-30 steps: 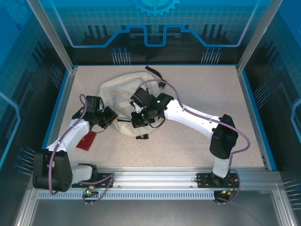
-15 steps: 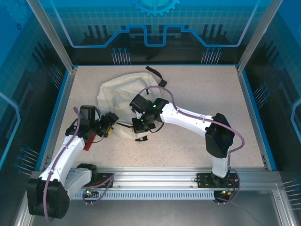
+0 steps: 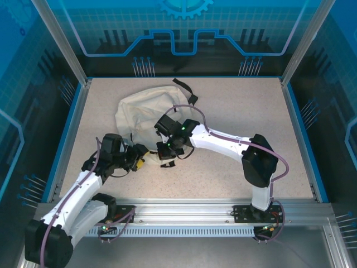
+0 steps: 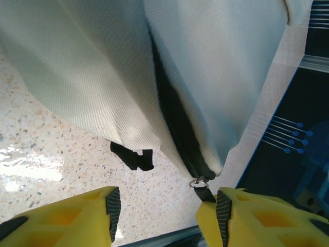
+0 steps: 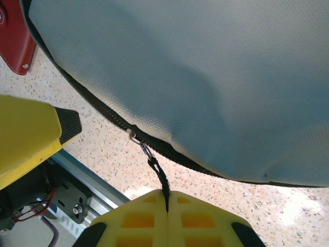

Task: Pack the student bag
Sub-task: Zip the student bag at the center of the table.

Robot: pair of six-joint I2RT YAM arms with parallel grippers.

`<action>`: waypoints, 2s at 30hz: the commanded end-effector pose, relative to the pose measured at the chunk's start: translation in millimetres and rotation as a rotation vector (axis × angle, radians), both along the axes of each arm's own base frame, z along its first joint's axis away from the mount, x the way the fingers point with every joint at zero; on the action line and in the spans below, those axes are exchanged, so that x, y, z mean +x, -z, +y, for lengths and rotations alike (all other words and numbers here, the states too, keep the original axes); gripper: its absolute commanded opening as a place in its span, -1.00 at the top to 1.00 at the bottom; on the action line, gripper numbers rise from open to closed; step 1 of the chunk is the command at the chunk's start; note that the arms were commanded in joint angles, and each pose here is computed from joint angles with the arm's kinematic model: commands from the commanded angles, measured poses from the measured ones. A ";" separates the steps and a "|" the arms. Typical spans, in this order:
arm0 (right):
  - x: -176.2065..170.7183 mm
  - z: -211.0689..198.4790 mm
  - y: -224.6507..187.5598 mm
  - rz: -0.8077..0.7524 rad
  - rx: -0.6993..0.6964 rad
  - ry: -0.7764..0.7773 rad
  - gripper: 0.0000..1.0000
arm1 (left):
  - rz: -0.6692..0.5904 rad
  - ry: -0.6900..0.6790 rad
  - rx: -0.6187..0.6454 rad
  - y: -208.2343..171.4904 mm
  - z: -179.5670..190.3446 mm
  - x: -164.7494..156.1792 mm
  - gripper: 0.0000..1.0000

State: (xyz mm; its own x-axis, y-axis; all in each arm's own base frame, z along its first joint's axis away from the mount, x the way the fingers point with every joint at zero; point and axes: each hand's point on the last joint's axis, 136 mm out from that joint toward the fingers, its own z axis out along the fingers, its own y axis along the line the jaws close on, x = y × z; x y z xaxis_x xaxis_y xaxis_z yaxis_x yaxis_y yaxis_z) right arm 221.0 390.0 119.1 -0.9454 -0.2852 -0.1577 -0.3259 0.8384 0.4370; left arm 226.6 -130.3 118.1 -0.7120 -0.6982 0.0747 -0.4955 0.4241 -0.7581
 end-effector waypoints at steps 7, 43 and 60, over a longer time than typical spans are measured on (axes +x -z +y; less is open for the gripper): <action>-9.3 0.6 -22.9 -0.002 0.100 0.003 1.00 | -0.032 0.016 -0.040 6.3 -8.6 10.3 0.35; 38.1 -130.6 -25.1 -0.289 -0.472 0.334 1.00 | 0.035 -0.029 0.215 28.0 29.2 -6.9 1.00; 4.3 -41.5 -35.2 -0.179 -0.021 -0.075 1.00 | -0.016 -0.081 0.388 -2.9 81.6 41.1 1.00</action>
